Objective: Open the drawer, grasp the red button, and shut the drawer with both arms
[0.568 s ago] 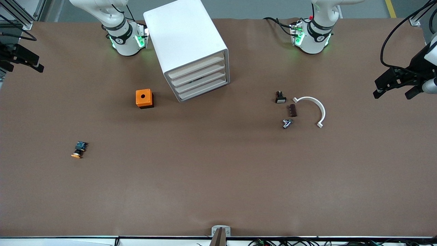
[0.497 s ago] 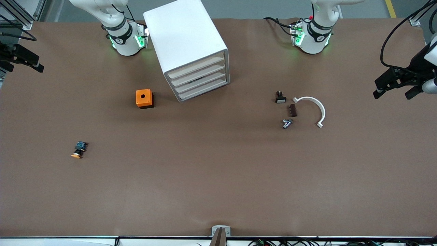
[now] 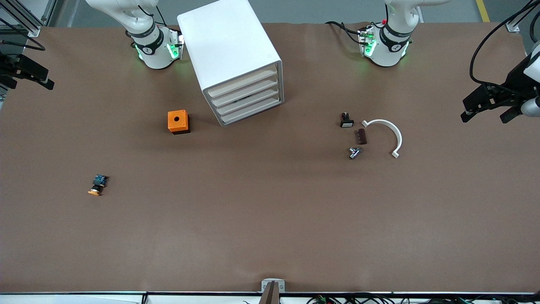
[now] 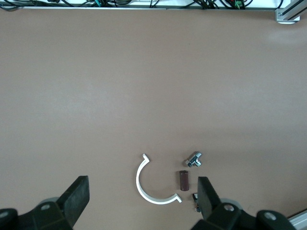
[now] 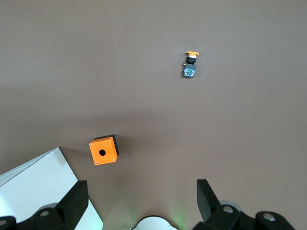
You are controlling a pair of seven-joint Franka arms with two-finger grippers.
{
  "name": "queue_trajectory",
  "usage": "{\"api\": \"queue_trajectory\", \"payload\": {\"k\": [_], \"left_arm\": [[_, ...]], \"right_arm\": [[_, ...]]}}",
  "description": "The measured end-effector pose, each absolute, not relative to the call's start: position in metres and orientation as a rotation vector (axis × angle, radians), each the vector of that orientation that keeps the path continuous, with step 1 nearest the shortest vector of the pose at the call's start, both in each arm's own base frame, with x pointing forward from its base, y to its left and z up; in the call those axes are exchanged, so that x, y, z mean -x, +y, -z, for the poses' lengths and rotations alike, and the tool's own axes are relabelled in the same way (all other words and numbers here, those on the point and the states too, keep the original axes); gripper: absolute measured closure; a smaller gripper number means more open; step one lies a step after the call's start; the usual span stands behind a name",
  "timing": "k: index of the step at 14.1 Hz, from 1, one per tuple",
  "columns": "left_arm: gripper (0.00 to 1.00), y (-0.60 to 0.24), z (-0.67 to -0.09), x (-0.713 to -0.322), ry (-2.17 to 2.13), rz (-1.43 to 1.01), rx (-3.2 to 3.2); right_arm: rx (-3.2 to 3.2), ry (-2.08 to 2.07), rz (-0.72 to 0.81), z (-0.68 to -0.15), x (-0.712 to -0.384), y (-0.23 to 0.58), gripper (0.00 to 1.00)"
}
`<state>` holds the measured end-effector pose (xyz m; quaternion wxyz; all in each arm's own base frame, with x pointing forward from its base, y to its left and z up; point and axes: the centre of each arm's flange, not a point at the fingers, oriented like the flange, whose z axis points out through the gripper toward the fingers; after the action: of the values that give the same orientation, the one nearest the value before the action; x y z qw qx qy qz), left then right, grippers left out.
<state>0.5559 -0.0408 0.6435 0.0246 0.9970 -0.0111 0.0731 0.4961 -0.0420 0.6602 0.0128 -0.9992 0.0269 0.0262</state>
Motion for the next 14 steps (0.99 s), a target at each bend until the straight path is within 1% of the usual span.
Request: {"api": "queue_trajectory", "payload": {"k": [2,5,8,10,14], "left_arm": [[0.0,-0.04,-0.631,-0.558,-0.034,-0.151,-3.089],[0.0,-0.041,-0.6,-0.557,-0.039,0.07,-3.096],[0.0,-0.052,-0.569,-0.566,-0.058,0.194,-3.09],[0.0,-0.079,-0.537,-0.569,-0.026,0.338,-3.088],[0.0,-0.163,-0.465,-0.571,0.026,0.552,-3.111]], "right_arm": [[3.114,0.084,-0.073,-0.661,-0.497,-0.042,0.0],[3.115,0.084,-0.06,-0.662,-0.498,-0.042,0.0],[3.115,0.083,-0.055,-0.662,-0.498,-0.042,0.0],[3.115,0.082,-0.055,-0.662,-0.498,-0.042,0.0],[3.115,0.081,-0.054,-0.662,-0.498,-0.041,0.0]]}}
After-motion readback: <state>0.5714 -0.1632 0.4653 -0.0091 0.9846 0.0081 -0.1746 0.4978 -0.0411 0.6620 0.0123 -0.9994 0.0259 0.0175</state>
